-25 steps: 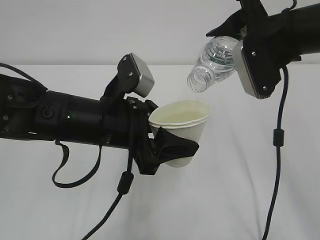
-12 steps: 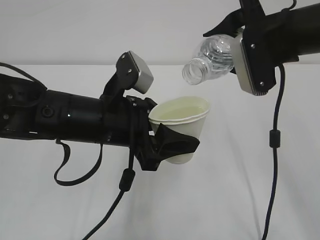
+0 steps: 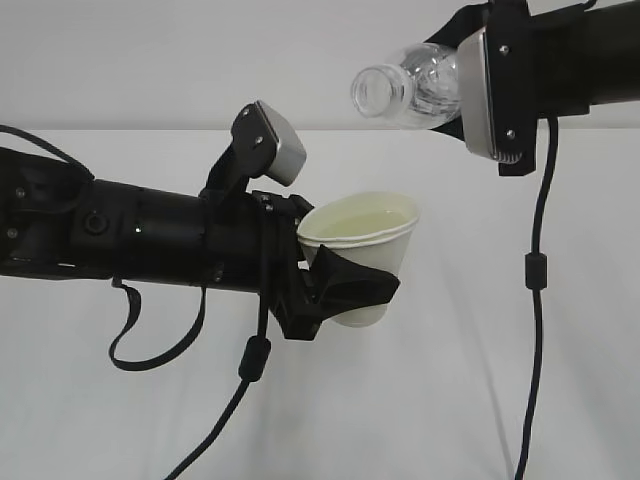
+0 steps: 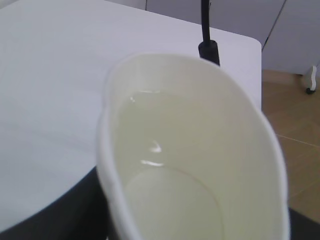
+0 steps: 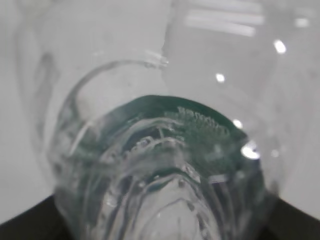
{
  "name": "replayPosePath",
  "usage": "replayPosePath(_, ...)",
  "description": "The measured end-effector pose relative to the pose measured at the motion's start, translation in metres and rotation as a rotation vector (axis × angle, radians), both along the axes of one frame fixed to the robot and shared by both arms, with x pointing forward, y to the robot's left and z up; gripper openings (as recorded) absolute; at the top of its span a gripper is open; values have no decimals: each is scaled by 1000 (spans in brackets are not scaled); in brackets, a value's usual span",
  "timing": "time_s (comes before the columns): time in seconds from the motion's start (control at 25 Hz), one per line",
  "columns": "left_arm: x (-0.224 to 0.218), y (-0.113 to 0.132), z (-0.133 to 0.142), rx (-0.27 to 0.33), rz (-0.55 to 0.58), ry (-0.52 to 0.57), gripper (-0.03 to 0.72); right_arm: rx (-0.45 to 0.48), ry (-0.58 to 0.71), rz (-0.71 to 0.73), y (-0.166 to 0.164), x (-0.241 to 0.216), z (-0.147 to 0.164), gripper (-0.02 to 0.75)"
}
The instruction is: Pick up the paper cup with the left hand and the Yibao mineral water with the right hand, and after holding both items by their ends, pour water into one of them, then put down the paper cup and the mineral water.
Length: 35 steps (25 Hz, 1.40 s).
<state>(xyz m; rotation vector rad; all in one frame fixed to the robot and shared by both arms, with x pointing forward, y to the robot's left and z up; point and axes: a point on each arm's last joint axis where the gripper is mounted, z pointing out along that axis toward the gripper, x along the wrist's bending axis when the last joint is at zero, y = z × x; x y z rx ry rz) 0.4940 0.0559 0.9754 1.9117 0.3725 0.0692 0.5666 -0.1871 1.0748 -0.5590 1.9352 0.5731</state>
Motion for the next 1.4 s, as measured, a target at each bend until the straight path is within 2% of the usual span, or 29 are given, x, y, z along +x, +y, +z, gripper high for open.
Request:
replayPosePath(0.56,0,0,0,0,2,1,419,234,96,-85,2,2,7,462)
replayPosePath(1.08,0,0,0,0,2,1,419,374,187,-137,3,2,9,462)
replayPosePath(1.4,0,0,0,0,2,1,419,517,240,-189,3,4,14,462)
